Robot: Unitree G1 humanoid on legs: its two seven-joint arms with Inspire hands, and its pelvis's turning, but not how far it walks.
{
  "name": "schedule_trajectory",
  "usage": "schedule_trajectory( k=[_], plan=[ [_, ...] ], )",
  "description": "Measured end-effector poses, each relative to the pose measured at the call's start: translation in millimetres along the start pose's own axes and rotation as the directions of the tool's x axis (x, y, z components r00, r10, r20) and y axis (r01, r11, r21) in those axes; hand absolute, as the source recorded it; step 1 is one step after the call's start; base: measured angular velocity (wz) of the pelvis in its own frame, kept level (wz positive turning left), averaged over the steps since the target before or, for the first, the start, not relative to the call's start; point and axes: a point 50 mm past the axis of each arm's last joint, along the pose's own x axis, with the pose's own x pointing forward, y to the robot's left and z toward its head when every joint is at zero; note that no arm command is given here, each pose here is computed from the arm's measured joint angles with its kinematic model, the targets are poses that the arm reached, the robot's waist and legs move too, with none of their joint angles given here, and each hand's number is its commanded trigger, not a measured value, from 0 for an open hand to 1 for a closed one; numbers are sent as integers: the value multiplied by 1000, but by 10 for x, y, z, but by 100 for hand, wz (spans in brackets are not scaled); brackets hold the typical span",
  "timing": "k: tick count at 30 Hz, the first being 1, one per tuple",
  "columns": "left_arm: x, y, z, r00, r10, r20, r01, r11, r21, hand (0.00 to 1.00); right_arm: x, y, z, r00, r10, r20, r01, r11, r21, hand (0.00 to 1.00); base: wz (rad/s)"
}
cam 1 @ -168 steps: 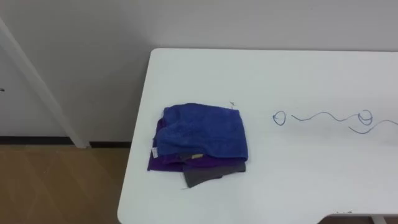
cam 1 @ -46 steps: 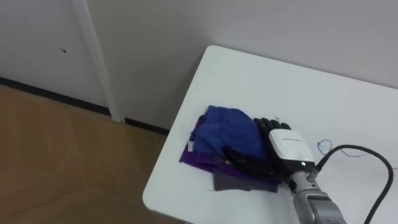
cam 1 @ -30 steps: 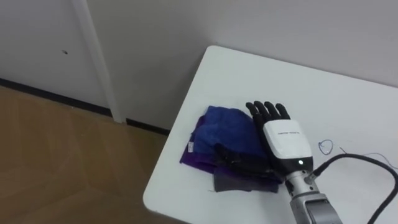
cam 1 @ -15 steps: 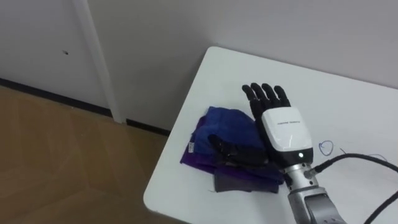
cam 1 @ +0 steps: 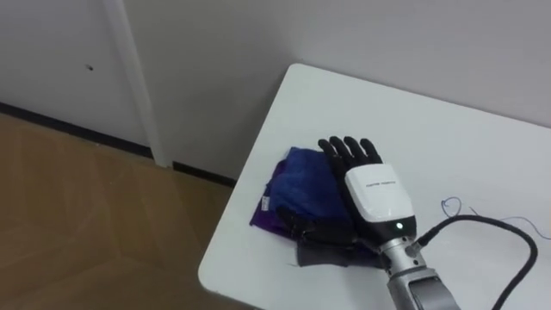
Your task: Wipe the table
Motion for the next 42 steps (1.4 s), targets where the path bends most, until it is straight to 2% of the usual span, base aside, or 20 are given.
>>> schedule_trajectory(
  k=[21,22,23,24,34,42],
  plan=[
    [2,23,11,1000,-8,10,8,1000,-16,0,-83,162,-79,990,136,-40,-135,990,25,0,2],
    [1,21,6,1000,-8,8,9,1000,-15,0,-84,163,-80,990,138,-41,-137,990,27,37,4],
    [0,18,-2,1000,-9,7,9,1000,-15,0,-87,165,-80,989,139,-43,-138,990,30,85,4],
    [-1,16,-9,1000,-9,5,9,1000,-15,0,-88,165,-82,989,139,-45,-138,990,33,100,4],
    [-13,6,-47,1000,-4,3,4,1000,-16,0,12,30,-87,999,25,-44,-24,999,22,100,2],
    [-18,-5,-72,1000,-2,-2,2,1000,-20,0,37,-27,-148,998,-4,-67,7,999,47,100,0]
  ],
)
